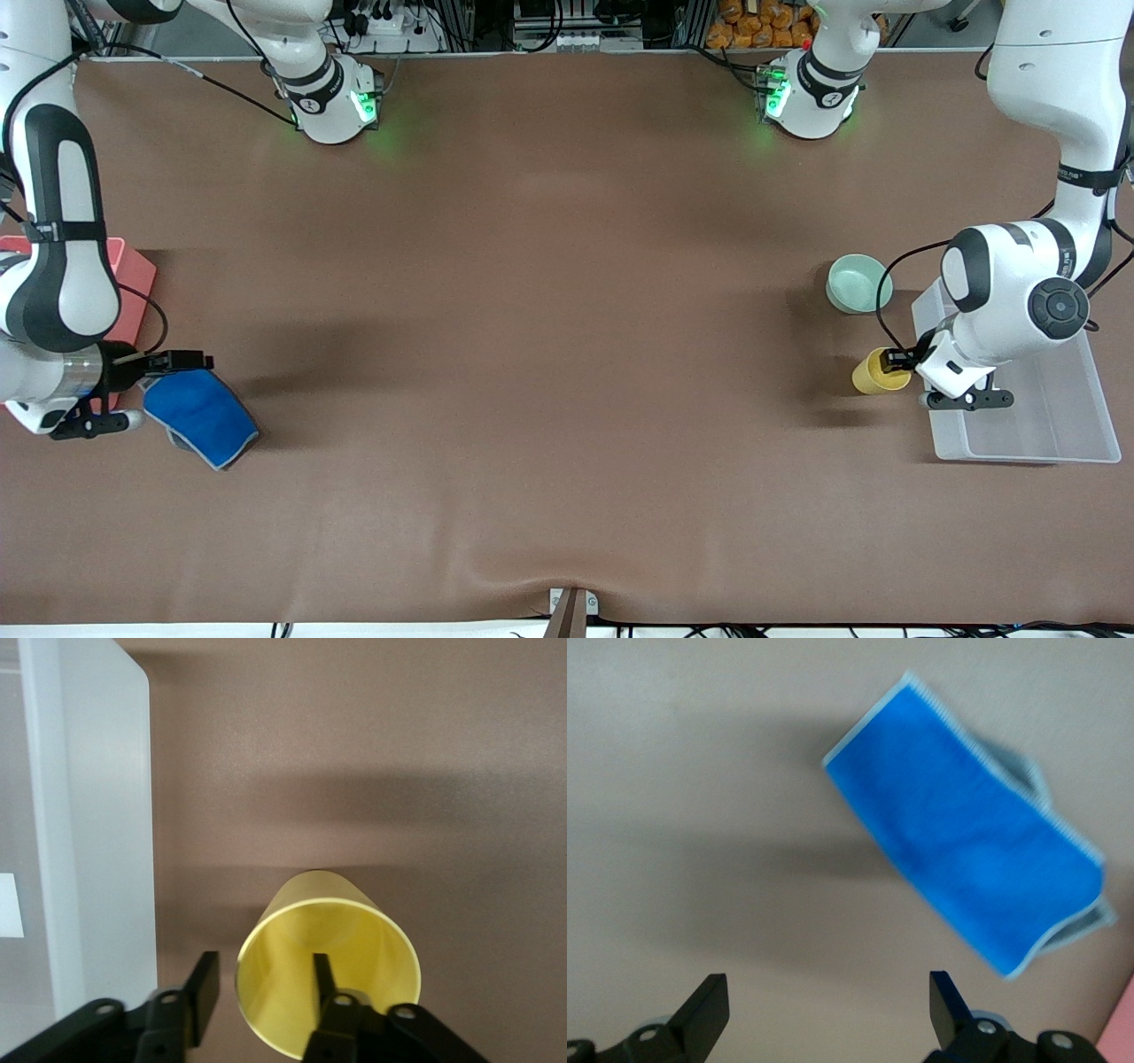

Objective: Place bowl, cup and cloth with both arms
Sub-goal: 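Grasp the yellow cup with the left gripper while the right gripper grasps the cloth, then lower the yellow cup into the clear bin and open the left gripper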

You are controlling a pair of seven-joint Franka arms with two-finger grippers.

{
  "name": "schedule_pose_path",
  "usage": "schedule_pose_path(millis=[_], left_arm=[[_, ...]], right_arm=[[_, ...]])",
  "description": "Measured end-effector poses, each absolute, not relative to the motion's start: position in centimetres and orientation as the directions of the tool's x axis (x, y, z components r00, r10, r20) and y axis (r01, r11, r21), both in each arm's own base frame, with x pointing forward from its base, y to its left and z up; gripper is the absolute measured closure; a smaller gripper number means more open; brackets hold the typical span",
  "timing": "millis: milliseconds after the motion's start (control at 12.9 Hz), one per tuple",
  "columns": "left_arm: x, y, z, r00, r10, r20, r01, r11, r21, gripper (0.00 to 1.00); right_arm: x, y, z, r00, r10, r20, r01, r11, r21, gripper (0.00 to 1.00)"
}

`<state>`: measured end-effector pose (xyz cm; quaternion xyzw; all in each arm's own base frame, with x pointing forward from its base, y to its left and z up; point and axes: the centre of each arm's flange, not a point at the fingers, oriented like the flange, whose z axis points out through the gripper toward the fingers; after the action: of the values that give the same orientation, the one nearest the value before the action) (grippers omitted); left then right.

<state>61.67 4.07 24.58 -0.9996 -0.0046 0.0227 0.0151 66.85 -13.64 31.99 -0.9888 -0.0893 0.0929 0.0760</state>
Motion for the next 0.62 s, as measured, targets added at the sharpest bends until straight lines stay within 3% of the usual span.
schedule_pose_path(millis=[232, 309, 618], left_arm=[[61.7, 4.1, 24.7, 0.999, 0.003, -0.040, 0.001, -0.999, -0.037, 0.92], [61.8, 4.1, 24.8, 0.999, -0.001, -0.037, -0.002, -0.999, -0.037, 0.97], [63.7, 5.2, 28.3, 1.000, 0.005, -0.003, 0.005, -0.999, -0.046, 0.97]], right_arm=[[68.3, -16.4, 29.3, 0.912, 0.400, -0.087, 0.398, -0.916, -0.042, 0.00], [68.9, -17.1, 28.4, 0.886, 0.459, -0.060, 0.460, -0.888, 0.005, 0.00], [68.1, -20.6, 24.7, 0.841, 0.536, -0.075, 0.538, -0.843, 0.001, 0.00]])
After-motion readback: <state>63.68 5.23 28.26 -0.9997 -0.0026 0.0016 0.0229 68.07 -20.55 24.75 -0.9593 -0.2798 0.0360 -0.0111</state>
